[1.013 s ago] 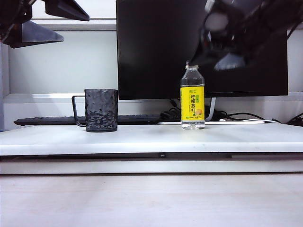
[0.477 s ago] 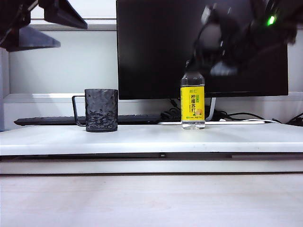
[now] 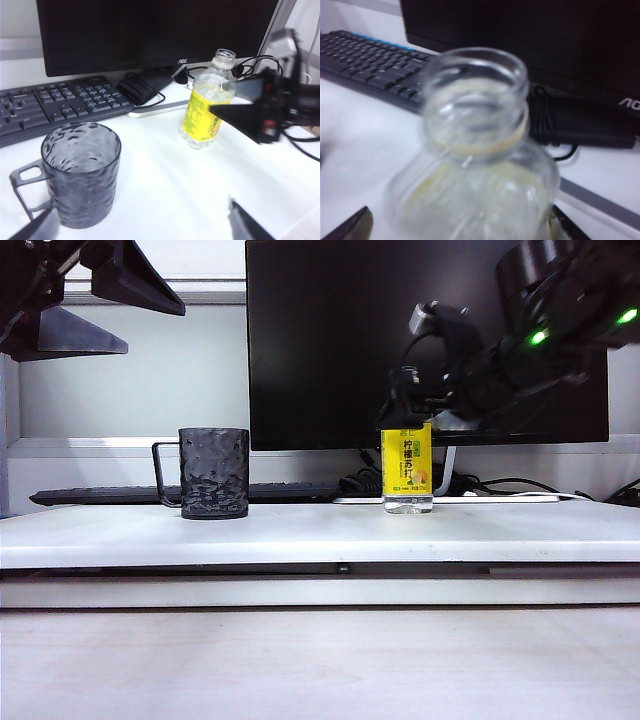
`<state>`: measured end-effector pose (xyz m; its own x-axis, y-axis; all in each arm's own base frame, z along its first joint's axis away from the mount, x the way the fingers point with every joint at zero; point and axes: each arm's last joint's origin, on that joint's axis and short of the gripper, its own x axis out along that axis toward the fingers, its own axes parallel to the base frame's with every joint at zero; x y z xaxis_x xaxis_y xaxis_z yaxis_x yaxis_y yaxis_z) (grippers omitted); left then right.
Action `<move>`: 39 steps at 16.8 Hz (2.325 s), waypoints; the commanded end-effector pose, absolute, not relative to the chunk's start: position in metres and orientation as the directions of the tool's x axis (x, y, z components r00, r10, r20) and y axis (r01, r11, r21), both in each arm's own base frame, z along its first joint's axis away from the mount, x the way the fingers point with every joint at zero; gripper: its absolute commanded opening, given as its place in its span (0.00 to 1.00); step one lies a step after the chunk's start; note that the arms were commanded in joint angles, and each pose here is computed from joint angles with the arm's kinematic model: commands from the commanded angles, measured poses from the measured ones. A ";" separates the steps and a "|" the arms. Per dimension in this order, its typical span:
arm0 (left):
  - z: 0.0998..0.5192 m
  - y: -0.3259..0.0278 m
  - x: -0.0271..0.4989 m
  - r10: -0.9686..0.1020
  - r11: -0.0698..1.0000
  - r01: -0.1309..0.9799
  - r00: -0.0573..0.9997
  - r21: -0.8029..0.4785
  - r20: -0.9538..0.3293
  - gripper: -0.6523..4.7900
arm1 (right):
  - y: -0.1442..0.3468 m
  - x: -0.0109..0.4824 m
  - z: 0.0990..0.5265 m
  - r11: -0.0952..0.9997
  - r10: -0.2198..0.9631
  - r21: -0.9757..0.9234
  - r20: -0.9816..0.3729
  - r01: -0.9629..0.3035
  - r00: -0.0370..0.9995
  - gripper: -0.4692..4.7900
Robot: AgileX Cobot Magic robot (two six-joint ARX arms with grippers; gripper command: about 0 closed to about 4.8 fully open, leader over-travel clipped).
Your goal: Carefully pick up the bottle and pour some water from the bottle into the cup.
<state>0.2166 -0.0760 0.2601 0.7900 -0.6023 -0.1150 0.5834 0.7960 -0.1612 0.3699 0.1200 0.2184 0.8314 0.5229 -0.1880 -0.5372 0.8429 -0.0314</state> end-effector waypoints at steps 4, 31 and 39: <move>0.260 -0.076 0.216 -0.604 0.796 0.587 0.787 -0.150 -0.125 1.00 | 0.125 0.382 0.216 0.841 0.527 -0.030 -0.177 -0.540 0.831 1.00; 0.260 -0.076 0.216 -0.604 0.796 0.587 0.787 -0.151 -0.127 1.00 | 0.141 0.347 0.275 0.777 0.592 -0.197 -0.097 -0.598 0.800 0.48; 0.260 -0.076 0.216 -0.606 0.794 0.588 0.785 -0.152 -0.127 1.00 | 0.168 0.339 0.284 0.744 0.516 -0.367 -0.216 -0.558 0.829 0.48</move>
